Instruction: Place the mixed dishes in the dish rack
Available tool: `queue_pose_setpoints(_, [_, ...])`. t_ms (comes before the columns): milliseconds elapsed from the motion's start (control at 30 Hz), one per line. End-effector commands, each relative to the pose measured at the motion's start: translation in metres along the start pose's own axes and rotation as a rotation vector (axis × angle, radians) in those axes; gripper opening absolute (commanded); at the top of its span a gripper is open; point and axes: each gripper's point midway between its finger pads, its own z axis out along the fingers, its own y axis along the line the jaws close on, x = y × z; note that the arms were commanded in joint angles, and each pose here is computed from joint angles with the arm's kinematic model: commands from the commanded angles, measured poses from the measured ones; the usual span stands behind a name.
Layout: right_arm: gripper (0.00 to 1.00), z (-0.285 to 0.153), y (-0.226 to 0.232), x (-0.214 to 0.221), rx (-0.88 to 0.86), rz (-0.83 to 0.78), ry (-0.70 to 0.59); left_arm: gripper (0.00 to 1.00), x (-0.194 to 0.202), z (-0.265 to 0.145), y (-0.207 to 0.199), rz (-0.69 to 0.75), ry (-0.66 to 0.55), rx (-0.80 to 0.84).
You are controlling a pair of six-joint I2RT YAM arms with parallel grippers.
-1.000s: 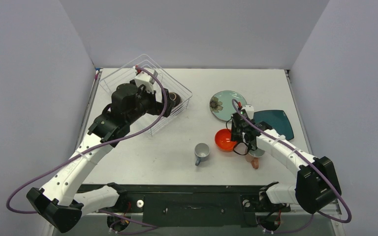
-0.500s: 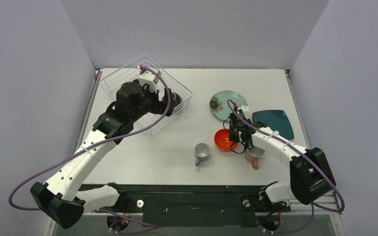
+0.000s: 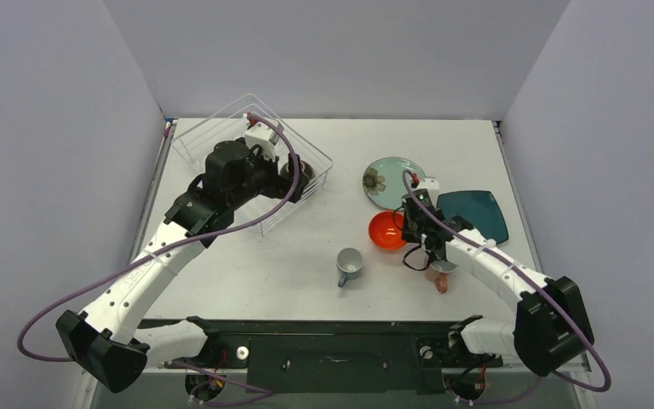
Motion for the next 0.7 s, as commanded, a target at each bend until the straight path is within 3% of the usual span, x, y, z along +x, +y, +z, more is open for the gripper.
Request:
queue_pose_setpoints(0, [0.0,-0.031,-0.003,-0.042,-0.024,0.075,-0.177,0.96,-0.005,0.007,-0.02,-0.016,-0.009,0.101])
queue_pose_setpoints(167, [0.0,-0.07,0.014,-0.074,-0.184,0.153,-0.331,0.96,0.005,0.016,-0.056,-0.099,0.068,0.322])
queue_pose_setpoints(300, [0.0,-0.1,0.044,-0.087,-0.403,0.219,-0.402,0.96,0.009,0.021,-0.088,-0.263,0.132,0.582])
queue_pose_setpoints(500, [0.0,-0.138,0.081,-0.105,-0.681,0.3,-0.479,0.96,0.019,0.027,-0.108,-0.394,0.21,0.76])
queue_pose_setpoints(667, [0.0,-0.151,0.097,-0.111,-0.79,0.336,-0.498,0.96,0.022,0.029,-0.117,-0.486,0.245,0.828])
